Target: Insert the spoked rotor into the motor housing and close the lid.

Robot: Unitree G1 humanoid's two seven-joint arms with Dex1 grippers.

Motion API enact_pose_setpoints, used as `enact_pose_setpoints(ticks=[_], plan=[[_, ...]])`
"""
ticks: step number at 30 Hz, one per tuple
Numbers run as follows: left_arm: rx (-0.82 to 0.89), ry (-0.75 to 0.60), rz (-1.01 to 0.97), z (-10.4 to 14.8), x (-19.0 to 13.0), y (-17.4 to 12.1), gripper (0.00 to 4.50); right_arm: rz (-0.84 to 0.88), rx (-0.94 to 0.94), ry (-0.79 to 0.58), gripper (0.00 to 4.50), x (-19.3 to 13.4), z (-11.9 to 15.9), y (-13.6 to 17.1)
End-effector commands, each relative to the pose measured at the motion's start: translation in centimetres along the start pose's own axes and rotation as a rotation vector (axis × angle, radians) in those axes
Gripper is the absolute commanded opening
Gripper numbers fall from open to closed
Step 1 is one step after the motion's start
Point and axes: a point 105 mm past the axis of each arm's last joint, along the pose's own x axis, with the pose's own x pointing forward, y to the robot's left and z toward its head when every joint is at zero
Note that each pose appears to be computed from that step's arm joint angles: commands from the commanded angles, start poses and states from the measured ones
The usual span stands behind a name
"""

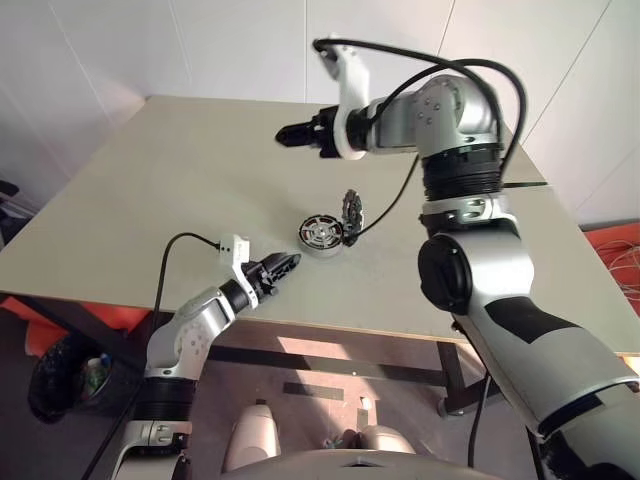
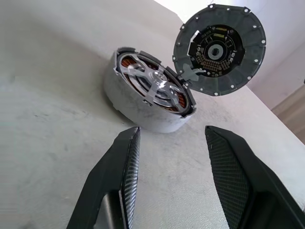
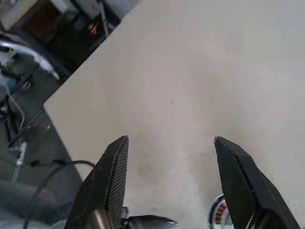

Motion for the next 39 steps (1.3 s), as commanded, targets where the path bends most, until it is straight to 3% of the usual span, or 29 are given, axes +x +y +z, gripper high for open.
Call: enact_pose_setpoints(ticks=[1, 6, 8, 11, 14, 19, 25, 29, 39], plan=[[0.040, -0.041, -0.032, 2.5, -0.2, 0.1, 2.30, -0.057, -0.133, -0.148, 3.24, -2.0, 2.0, -2.6], [0.120, -0.047, -0.025, 4.7, -1.0, 1.8, 2.30, -0.220, -0.434, -0.202, 3.24, -4.7, 0.5, -7.4], [0.155, -0.055, -0.004, 5.4, -1.0, 2.6, 2.30, -0.284, -0.538, -0.160, 3.24, -5.5, -1.5, -9.4], [0.175, -0.060, -0.002, 6.0, -1.0, 3.2, 2.30, -0.371, -0.521, -0.145, 3.24, -6.6, -3.6, -11.9], [0.174, -0.057, -0.013, 6.2, -0.9, 3.4, 2.30, -0.428, -0.487, -0.138, 2.65, -7.3, -5.2, -13.1], [0.148, -0.032, -0.077, 5.9, -0.3, 2.7, 2.30, -0.340, -0.463, -0.056, 0.96, -6.1, -9.8, -11.5], [0.133, -0.014, -0.124, 5.8, 0.0, 2.0, 2.30, -0.270, -0.392, -0.006, 0.96, -4.4, -13.2, -9.8], [0.141, -0.017, -0.107, 5.9, -0.2, 2.3, 2.30, -0.250, -0.377, -0.033, 0.08, -3.1, -13.0, -8.9], [0.124, -0.035, -0.080, 5.3, -0.7, 2.2, 2.30, -0.127, -0.357, -0.084, 0.03, -1.5, -11.4, -5.3]])
